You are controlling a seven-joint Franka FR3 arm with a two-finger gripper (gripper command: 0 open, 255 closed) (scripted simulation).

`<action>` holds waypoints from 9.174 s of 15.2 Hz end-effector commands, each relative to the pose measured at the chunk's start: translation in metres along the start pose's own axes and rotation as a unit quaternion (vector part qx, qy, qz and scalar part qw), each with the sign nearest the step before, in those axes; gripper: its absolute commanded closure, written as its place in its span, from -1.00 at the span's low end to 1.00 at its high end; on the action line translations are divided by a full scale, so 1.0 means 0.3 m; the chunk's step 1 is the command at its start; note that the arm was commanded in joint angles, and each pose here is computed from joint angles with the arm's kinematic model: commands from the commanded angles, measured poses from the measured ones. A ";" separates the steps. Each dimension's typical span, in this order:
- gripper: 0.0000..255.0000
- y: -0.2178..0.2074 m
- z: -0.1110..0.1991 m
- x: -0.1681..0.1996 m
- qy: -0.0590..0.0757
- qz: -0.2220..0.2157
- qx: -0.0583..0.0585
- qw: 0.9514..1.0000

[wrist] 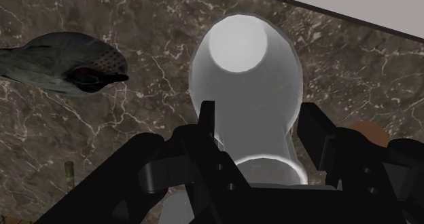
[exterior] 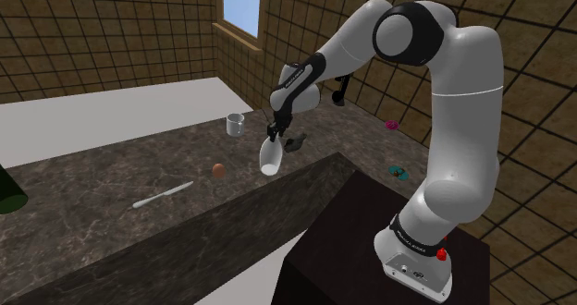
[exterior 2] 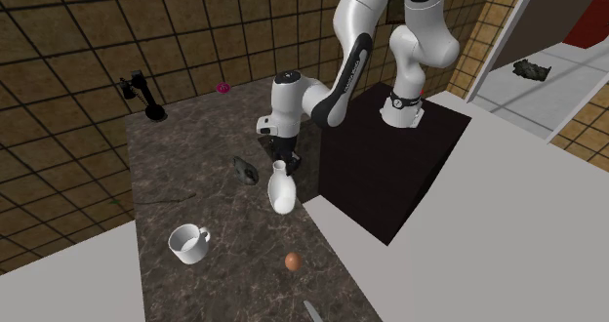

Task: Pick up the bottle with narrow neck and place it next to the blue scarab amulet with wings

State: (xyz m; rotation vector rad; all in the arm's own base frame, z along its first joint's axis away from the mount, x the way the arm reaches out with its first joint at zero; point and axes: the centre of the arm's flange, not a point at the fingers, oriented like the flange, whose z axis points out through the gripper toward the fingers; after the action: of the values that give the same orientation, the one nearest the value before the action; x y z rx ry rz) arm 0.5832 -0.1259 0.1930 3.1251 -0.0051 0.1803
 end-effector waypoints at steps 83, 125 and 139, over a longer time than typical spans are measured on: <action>1.00 0.485 -1.148 -0.562 0.000 0.000 0.000 1.000; 1.00 1.529 -1.317 -2.078 0.000 0.000 0.000 1.000; 1.00 1.554 -1.094 -2.145 0.000 0.000 0.000 1.000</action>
State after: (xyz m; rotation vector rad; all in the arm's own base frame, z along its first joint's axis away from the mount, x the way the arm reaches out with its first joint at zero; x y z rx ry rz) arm -0.0949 -0.5870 0.4559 3.1260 -0.0049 0.1788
